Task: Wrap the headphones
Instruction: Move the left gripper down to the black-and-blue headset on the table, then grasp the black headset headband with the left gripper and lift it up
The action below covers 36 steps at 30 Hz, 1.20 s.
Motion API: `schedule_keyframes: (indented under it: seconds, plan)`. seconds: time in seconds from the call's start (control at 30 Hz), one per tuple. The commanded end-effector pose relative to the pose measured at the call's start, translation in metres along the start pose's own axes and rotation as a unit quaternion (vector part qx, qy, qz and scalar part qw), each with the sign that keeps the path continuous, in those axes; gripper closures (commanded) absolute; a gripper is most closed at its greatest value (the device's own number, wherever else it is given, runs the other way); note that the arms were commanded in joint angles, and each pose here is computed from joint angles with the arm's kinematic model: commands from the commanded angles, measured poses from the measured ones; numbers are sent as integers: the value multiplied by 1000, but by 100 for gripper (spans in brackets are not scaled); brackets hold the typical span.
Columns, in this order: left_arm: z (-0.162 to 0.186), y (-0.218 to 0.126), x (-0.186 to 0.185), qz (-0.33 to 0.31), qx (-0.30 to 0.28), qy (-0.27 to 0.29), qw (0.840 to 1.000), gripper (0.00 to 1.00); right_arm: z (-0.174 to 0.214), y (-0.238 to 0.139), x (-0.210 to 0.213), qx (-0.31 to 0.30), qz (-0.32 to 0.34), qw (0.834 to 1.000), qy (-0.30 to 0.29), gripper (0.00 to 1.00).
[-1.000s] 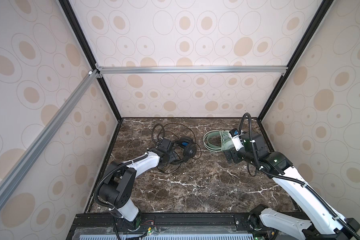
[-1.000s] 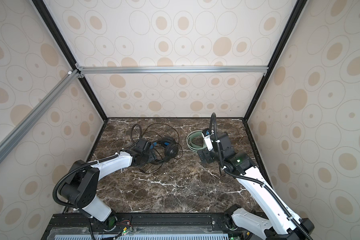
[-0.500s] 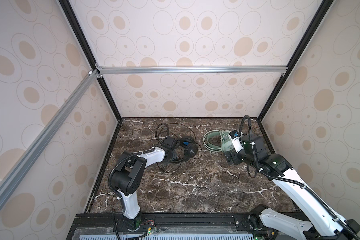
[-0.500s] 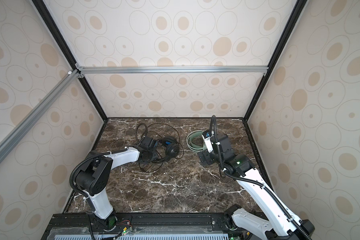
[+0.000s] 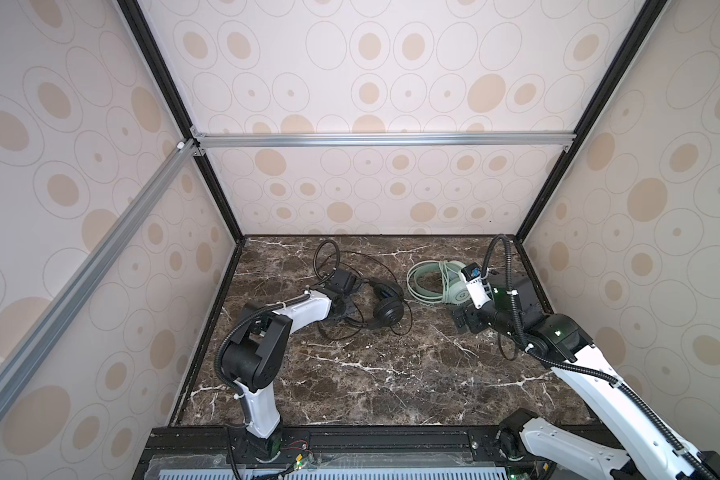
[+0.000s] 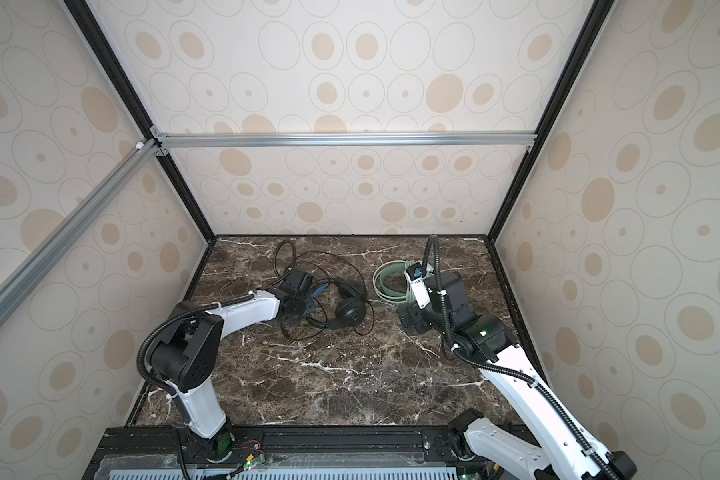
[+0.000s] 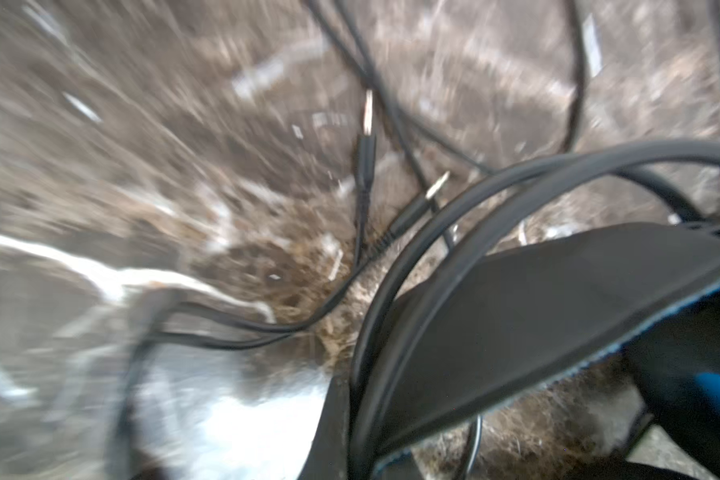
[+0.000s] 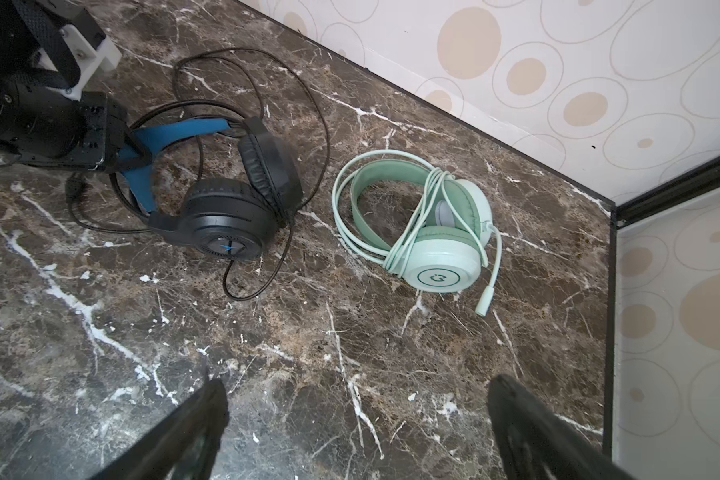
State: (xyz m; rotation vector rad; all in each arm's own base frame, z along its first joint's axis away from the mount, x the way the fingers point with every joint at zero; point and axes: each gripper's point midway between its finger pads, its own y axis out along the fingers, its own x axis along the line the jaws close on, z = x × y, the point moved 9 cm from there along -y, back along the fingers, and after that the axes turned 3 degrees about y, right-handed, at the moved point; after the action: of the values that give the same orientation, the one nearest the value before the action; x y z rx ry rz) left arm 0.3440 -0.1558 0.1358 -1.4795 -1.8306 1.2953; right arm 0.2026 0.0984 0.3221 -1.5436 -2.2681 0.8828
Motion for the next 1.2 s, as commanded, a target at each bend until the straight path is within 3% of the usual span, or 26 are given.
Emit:
schedule_keyframes:
  seconds: [0.0,0.27,0.53,0.77,1.17]
  plan:
    - [-42,-64,-12,25,-90,25,995,100,-6,-6,7,-33,-43,999,-3,0]
    - [-79,-188,0,50,-213,80,973,100,-36,-20,22,-98,-154,983,9,0]
    - [-101,-269,-13,147,-258,131,946,100,-73,-22,36,-172,-251,952,30,0]
    - [-109,-313,-25,247,-284,132,917,100,-86,-23,46,-215,-319,923,8,0]
    - [-117,-352,-42,363,-298,124,874,100,-96,-12,45,-238,-324,916,10,5]
